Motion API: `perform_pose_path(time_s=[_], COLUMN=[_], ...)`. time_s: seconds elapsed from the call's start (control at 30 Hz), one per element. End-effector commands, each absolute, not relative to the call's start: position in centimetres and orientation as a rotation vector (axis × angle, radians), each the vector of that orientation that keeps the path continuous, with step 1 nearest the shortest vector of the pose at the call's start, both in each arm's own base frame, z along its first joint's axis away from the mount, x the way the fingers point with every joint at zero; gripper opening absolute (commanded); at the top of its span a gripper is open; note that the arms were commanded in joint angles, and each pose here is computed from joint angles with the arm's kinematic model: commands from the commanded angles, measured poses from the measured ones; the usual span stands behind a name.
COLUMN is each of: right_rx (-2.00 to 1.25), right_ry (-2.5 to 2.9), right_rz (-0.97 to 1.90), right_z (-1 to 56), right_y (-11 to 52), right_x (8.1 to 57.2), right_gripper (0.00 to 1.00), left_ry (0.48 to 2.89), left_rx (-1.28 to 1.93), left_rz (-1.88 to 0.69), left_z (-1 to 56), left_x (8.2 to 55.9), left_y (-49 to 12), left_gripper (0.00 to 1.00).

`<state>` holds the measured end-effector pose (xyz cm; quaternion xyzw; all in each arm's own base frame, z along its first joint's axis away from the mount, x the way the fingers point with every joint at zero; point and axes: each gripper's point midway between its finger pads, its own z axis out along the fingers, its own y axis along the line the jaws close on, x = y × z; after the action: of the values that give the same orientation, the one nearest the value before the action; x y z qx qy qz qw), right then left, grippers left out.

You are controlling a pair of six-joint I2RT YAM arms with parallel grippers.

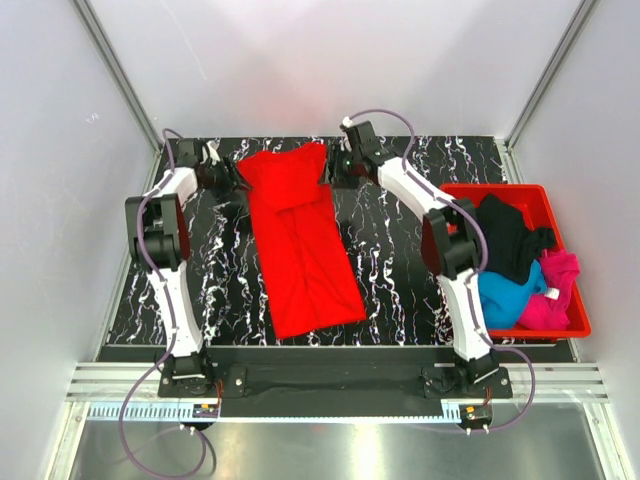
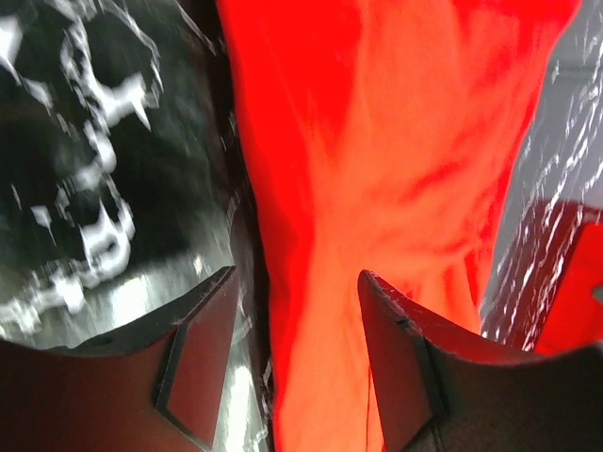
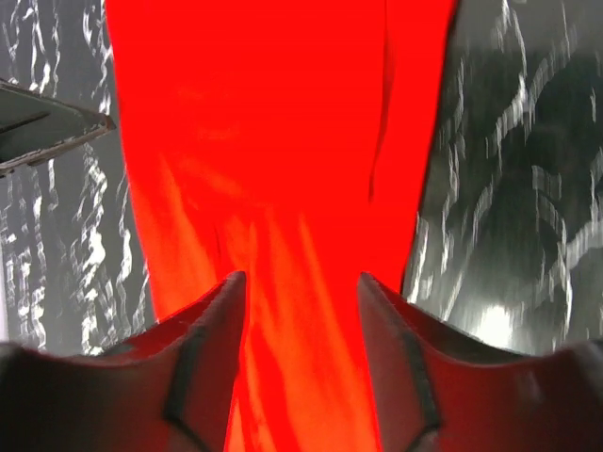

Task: Fold and stack the t-shirts
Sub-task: Fold the tshirt

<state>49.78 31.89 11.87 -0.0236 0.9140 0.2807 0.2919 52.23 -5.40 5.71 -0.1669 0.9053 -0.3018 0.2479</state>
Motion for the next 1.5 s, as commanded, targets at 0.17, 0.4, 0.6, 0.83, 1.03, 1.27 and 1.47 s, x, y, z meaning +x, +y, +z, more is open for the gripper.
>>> perform_pose_path(time_s=[0.17,0.4,0.6,0.83,1.03,1.27,1.47], right_rx=[-0.113,-0.119,-0.063,0.029,0.077,0.084,0.088], right_ry=[2.34,2.179,2.129,2.057,2.081,2.093,2.07], right_rz=[0.775,0.91,0.998,1.143,1.108,1.125,1.115], right_z=[9.6,10.0,9.2,9.2,7.4,6.1,6.3], right_y=[32.0,32.1,33.2,34.7,34.4,34.7,34.7], right_x=[57.4,60.2,61.6,62.7,63.4,63.6,64.0], right_gripper=[0.6,0.37,0.38,0.36,0.38,0.39,0.31], left_ry=[2.429,2.329,2.253,2.246,2.23,2.21,2.207], left_rx=[-0.482,-0.465,-0.491,-0.462,-0.453,-0.426,-0.423], left_rz=[-0.767,-0.765,-0.858,-0.915,-0.949,-0.927,-0.834], left_z=[5.0,6.2,6.8,6.2,5.9,7.5,9.3], left_x=[56.9,59.7,62.0,63.1,63.5,63.6,63.3], left_y=[-3.8,-3.6,-4.7,-7.8,-9.1,-9.0,-7.1], left_gripper=[0.58,0.54,0.34,0.18,0.15,0.15,0.15])
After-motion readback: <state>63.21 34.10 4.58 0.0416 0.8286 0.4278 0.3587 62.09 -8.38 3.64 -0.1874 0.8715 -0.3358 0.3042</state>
